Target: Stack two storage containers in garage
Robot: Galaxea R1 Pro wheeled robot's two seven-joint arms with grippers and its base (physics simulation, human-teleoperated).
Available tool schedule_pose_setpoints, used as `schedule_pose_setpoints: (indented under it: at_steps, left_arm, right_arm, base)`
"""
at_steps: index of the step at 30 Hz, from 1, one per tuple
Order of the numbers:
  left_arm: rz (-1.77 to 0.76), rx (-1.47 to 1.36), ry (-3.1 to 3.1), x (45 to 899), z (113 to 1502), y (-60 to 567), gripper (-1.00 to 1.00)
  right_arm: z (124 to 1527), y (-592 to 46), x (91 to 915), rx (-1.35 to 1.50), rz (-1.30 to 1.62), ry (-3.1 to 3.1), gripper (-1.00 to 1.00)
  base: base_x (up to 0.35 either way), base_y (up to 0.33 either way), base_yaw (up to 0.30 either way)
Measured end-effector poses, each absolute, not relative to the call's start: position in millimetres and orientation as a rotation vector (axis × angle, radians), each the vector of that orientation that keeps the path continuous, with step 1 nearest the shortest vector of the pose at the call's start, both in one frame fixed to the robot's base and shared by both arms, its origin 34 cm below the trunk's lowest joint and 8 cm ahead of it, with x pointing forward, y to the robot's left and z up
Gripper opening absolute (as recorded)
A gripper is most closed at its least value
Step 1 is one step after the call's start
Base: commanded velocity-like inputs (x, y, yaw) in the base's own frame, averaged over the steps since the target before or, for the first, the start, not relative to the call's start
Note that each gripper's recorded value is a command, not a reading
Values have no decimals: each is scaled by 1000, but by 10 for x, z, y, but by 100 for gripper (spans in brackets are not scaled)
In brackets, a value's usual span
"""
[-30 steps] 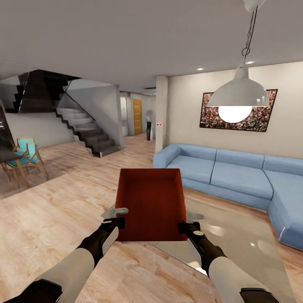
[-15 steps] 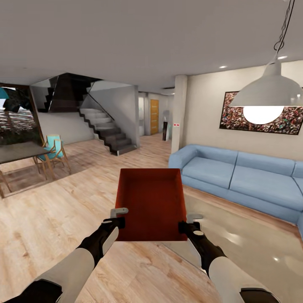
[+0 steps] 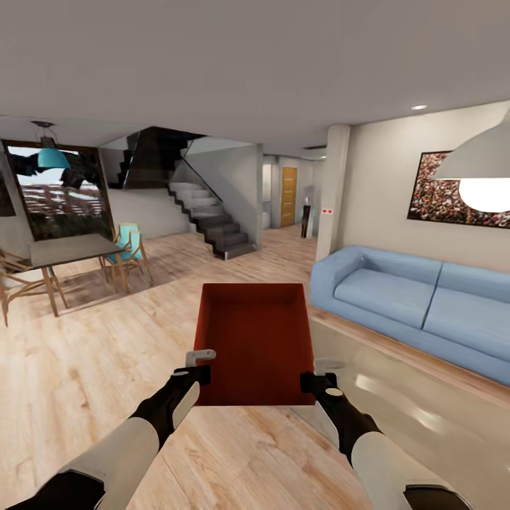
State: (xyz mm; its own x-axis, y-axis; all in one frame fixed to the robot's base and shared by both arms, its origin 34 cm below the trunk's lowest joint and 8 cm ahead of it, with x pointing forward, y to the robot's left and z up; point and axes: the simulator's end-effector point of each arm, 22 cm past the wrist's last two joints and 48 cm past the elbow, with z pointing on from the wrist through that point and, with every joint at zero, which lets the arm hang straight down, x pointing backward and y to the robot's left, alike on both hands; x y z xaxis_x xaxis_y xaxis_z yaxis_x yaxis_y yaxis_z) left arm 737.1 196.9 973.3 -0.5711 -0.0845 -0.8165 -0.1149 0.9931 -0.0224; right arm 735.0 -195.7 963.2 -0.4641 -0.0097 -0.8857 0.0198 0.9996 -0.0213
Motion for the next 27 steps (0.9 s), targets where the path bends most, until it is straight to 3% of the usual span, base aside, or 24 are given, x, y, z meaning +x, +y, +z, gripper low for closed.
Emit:
schedule_pose_setpoints:
  at_steps: [27]
  left_arm:
    - [41, -138, 2182, 7371, 9733, 1968, -100]
  right_arm:
    - [9632, -1958, 7350, 7, -34, 2053, -100]
  base:
    - [0, 0, 275]
